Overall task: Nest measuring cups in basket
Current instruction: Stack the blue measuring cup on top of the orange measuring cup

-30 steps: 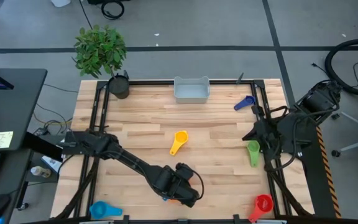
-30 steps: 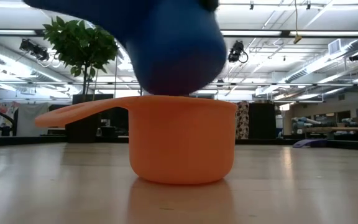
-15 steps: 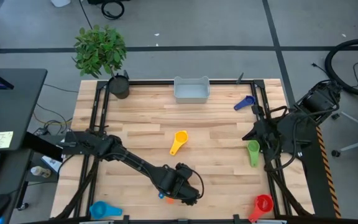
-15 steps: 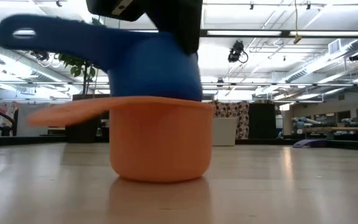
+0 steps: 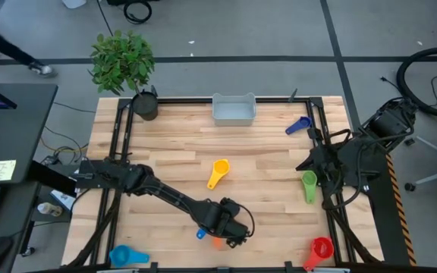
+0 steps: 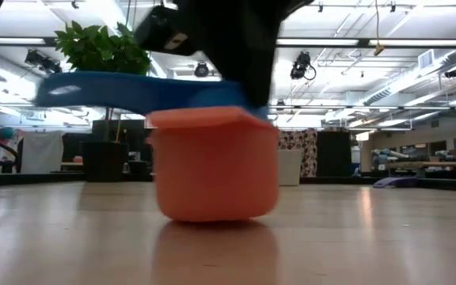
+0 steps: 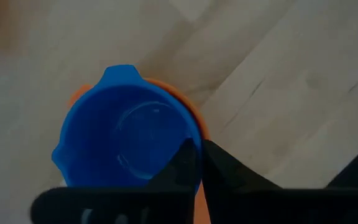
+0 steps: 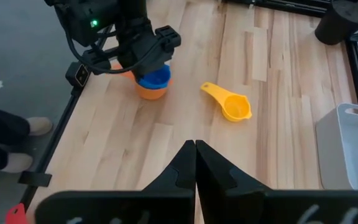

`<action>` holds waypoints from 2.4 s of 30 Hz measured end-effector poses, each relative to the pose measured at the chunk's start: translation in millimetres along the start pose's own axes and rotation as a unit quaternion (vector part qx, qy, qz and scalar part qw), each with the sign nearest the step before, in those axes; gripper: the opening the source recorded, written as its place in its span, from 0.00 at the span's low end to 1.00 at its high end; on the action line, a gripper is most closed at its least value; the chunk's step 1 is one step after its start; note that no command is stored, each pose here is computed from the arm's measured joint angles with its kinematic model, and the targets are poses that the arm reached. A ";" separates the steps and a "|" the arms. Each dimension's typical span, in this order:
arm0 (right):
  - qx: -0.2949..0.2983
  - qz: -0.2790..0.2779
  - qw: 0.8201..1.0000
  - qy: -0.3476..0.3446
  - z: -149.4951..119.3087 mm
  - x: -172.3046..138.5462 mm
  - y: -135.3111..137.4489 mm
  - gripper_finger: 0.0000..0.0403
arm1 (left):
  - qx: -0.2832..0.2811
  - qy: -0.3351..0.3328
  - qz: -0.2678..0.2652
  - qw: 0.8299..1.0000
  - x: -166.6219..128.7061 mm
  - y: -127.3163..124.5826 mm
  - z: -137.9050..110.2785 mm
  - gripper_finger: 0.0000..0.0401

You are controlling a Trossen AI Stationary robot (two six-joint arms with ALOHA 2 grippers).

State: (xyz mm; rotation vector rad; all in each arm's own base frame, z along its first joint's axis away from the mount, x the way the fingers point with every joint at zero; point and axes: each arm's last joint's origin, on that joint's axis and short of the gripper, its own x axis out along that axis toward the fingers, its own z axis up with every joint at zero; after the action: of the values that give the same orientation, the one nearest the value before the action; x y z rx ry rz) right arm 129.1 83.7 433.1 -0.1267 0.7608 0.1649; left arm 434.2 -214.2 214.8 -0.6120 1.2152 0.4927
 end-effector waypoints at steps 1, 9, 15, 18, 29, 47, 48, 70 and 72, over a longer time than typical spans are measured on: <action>0.000 0.000 1.000 0.000 -0.1 0.1 0.0 0.02 | 0.009 0.003 -0.012 1.000 0.2 -1.5 1.6 0.10; -0.003 -0.008 1.000 0.006 -1.4 0.1 -0.7 0.02 | 0.021 0.014 -0.049 0.998 1.0 -2.6 13.4 0.22; -0.003 -0.010 1.000 0.005 -1.3 0.1 -0.8 0.02 | 0.019 0.006 -0.067 0.998 -17.5 -5.3 20.9 0.21; -0.003 -0.009 1.000 0.005 -1.3 0.1 -0.8 0.02 | 0.026 -0.002 -0.081 0.996 -36.2 -8.0 24.3 0.19; -0.004 0.046 0.999 0.011 5.1 8.8 12.8 0.01 | -0.001 -0.039 -0.023 0.999 -128.1 25.7 -8.1 0.02; 0.091 0.071 0.993 0.037 47.2 150.1 102.4 0.00 | 0.137 -0.017 0.081 0.987 -123.5 36.3 -83.0 0.00; 0.101 0.066 0.992 0.040 47.2 159.3 106.3 0.00 | 0.142 -0.014 0.090 0.986 -118.8 37.3 -86.8 0.00; 0.215 0.008 0.963 0.159 10.5 276.7 149.7 0.00 | 0.166 -0.095 0.107 0.976 -8.3 51.1 -116.2 0.00; 0.221 0.009 0.961 0.166 6.8 289.2 152.1 0.00 | 0.178 -0.098 0.095 0.974 -4.4 49.9 -116.5 0.00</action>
State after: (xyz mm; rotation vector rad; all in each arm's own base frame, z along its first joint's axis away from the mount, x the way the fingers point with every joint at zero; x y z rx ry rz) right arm 310.2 263.5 228.9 0.2843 1.1158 -0.0135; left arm 318.2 -255.4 184.3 -0.1369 1.1428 0.4678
